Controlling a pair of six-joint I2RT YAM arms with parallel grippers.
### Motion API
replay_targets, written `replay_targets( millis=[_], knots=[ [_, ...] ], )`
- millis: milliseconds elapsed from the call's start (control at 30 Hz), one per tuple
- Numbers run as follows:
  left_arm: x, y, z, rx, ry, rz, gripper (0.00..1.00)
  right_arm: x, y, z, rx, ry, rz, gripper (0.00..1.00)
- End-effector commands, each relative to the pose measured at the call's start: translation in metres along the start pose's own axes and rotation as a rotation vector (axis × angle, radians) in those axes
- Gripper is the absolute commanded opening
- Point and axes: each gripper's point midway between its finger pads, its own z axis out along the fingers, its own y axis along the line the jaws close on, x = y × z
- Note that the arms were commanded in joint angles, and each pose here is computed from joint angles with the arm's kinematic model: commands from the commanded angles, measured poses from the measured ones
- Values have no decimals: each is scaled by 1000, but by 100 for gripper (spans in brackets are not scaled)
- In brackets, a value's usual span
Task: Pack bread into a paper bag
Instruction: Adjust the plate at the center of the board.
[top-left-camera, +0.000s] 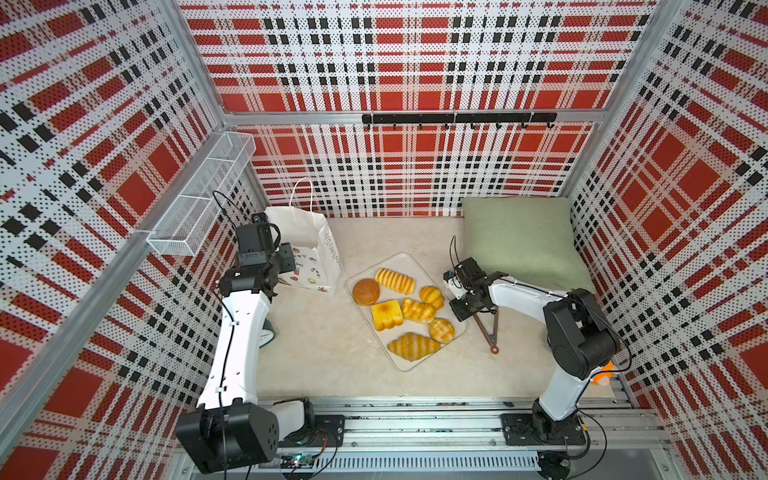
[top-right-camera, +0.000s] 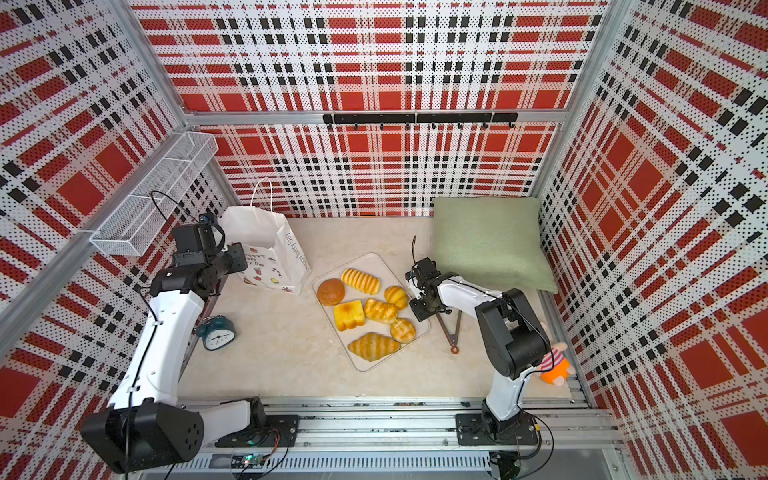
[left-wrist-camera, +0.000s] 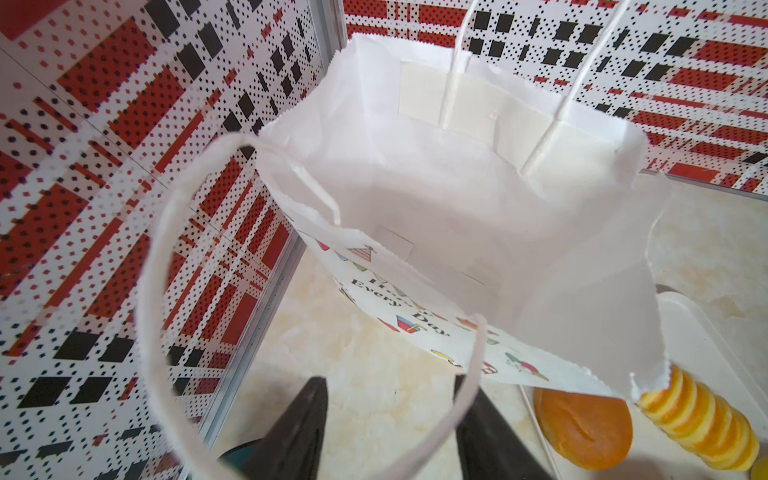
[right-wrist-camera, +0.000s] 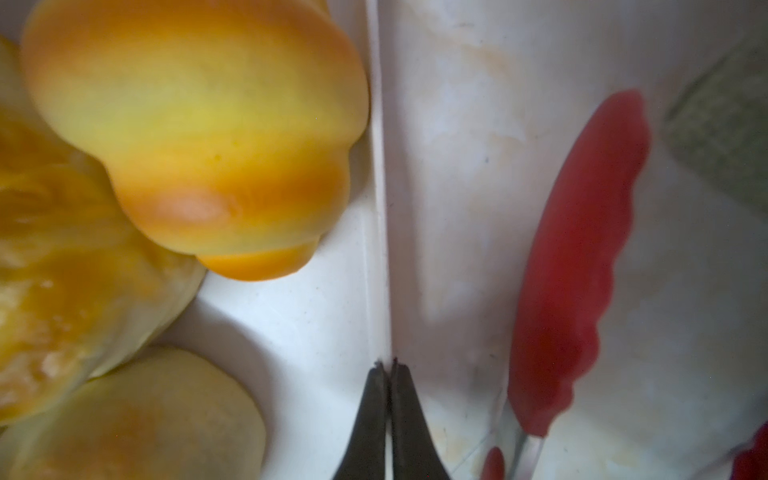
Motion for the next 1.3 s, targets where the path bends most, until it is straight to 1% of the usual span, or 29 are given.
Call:
replay_targets(
  millis=[0,100,200,300,433,533,633,700,800,967,1067,1100,1167,1200,1267],
  knots=[
    [-6,3,1,-9,-13,-17,52,74,-17,12,87,277,136,0],
    [-6,3,2,-11,-12,-16,52,79,-20,15,111,283,215,0],
    [-7,3,2,-10,-14,-15,52,80,-10,22,61,263,280,0],
    [-7,4,2,-18,-13,-13,52,86,-7,27,53,252,350,0],
    [-6,4,4,-18,-9,-11,51,77,0,32,10,223,421,0],
    [-6,3,6,-11,-6,-10,51,71,5,36,-2,225,426,0],
    [-6,2,6,-4,-6,-9,49,70,4,38,22,231,425,0],
    [-5,2,6,-5,-6,-9,48,69,2,38,35,216,452,0],
    [-3,1,7,1,-2,-8,47,60,8,42,11,181,498,0],
    [-1,-3,10,17,4,-6,44,58,20,44,32,199,446,0],
    [1,-5,10,25,7,5,35,47,18,31,59,154,401,0],
    [2,-5,10,25,7,10,31,39,19,22,62,120,383,7],
    [2,-6,8,28,4,19,20,25,21,4,51,72,369,11],
    [2,-7,8,33,3,27,15,21,20,-5,53,57,367,15],
    [4,-9,7,39,4,40,7,18,19,-17,62,52,359,18]
  ],
)
